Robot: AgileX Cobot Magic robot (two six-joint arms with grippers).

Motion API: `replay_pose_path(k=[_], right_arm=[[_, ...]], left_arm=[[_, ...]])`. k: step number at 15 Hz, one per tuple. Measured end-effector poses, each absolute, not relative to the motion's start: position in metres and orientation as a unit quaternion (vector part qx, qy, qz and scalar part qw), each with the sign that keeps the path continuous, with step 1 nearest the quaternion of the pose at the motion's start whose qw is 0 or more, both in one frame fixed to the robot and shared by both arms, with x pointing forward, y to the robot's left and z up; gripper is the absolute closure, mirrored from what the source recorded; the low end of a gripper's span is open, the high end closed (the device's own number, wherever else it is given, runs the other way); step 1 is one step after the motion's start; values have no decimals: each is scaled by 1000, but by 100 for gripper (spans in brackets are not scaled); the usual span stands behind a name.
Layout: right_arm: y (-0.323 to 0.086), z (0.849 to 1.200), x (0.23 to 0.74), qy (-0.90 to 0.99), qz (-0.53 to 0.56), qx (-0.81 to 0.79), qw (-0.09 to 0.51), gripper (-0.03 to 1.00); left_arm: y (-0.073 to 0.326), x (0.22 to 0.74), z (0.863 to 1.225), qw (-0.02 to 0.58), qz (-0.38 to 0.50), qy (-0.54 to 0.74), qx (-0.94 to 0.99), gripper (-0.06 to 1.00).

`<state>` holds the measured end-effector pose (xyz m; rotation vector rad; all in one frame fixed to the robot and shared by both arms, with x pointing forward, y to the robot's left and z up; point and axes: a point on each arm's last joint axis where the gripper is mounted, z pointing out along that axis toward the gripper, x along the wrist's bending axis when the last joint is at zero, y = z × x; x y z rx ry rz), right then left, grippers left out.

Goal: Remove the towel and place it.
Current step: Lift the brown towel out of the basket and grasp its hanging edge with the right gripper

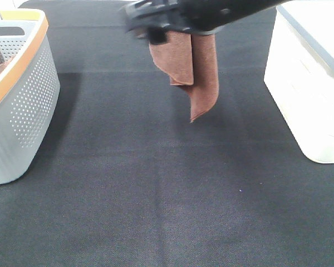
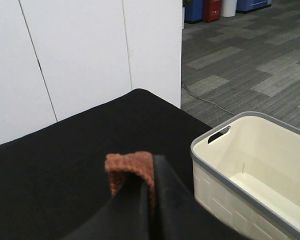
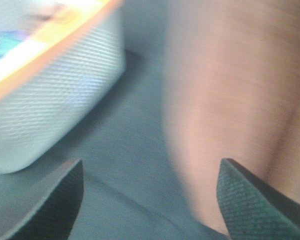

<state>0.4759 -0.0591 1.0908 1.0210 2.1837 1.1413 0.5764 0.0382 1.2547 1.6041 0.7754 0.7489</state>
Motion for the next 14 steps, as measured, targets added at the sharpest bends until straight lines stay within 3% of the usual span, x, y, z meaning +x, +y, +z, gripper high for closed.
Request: replay_pose_path(k=[7, 11, 14], right_arm=[[-26, 1051, 481, 847, 360, 245, 304, 27], [-3, 1038, 470, 859, 378, 193, 287, 27], [16, 1021, 468, 869, 369, 184, 273, 27]], left_arm=[[58, 574, 1225, 413, 284, 453, 737, 94], [59, 576, 1218, 388, 280, 465, 745, 94], [57, 581, 1193, 315, 259, 489, 771, 94]])
